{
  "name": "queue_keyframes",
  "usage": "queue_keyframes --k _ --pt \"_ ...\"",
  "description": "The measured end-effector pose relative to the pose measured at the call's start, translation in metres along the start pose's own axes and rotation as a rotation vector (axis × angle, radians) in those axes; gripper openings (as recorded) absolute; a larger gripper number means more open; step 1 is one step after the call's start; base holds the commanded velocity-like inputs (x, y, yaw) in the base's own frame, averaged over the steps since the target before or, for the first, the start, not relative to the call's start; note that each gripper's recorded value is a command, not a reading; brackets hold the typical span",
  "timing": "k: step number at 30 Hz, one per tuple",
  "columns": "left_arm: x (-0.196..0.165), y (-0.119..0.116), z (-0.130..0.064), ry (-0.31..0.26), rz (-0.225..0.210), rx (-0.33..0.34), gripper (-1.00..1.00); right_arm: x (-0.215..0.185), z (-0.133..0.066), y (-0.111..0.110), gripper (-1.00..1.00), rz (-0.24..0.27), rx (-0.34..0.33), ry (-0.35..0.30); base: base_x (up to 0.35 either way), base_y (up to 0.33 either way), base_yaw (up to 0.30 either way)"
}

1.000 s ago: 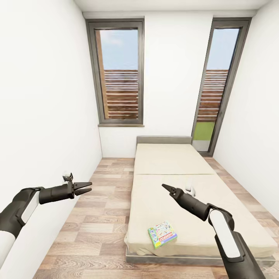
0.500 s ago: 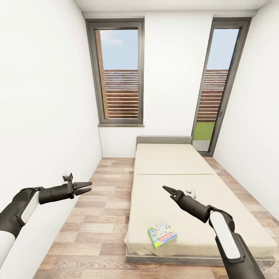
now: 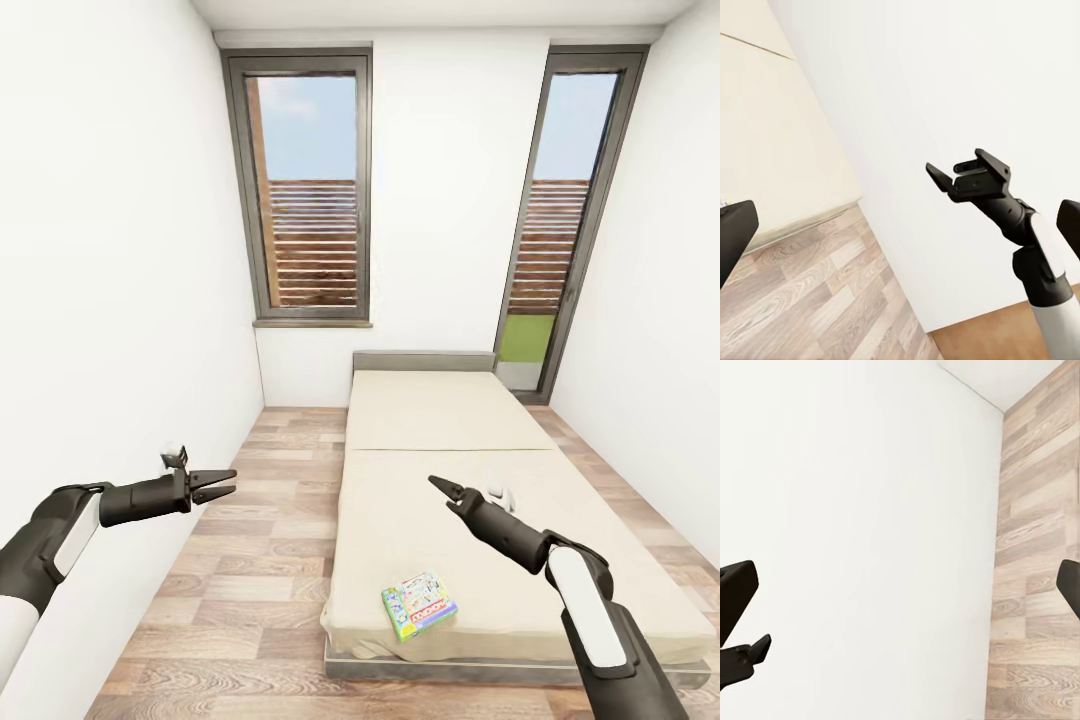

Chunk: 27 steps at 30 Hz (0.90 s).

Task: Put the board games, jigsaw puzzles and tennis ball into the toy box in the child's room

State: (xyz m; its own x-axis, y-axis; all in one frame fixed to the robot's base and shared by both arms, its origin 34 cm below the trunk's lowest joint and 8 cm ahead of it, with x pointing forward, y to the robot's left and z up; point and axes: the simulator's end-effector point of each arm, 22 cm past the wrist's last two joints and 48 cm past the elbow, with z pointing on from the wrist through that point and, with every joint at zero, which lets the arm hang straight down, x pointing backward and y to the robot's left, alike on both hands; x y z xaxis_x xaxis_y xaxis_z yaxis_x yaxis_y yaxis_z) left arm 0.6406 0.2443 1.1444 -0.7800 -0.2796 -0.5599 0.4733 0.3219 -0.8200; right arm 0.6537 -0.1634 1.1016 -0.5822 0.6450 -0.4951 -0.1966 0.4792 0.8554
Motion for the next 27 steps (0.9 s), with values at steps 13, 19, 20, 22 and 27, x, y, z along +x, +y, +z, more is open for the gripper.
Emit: queue_keyframes --k 13,19,20,22,27 --pt "-0.001 0.000 -0.001 -0.005 0.015 0.000 1.00 -0.011 -0.005 0.009 1.00 0.070 -0.053 -0.031 0.000 0.000 0.000" --pt "0.000 0.002 0.000 -0.006 0.010 0.000 1.00 -0.008 -0.002 0.017 1.00 0.114 -0.089 -0.037 0.000 0.000 0.000" --pt "0.000 0.002 0.000 -0.007 0.010 0.000 1.00 -0.004 0.001 0.015 1.00 0.124 -0.086 -0.031 0.000 0.000 0.000" --pt "0.000 0.002 -0.001 -0.008 0.010 -0.001 1.00 0.004 0.004 0.008 1.00 0.144 -0.073 -0.017 0.000 0.000 0.000" --pt "-0.001 0.002 -0.001 -0.009 0.011 0.000 1.00 0.036 0.001 -0.026 1.00 0.204 -0.004 0.024 0.000 0.000 0.000"
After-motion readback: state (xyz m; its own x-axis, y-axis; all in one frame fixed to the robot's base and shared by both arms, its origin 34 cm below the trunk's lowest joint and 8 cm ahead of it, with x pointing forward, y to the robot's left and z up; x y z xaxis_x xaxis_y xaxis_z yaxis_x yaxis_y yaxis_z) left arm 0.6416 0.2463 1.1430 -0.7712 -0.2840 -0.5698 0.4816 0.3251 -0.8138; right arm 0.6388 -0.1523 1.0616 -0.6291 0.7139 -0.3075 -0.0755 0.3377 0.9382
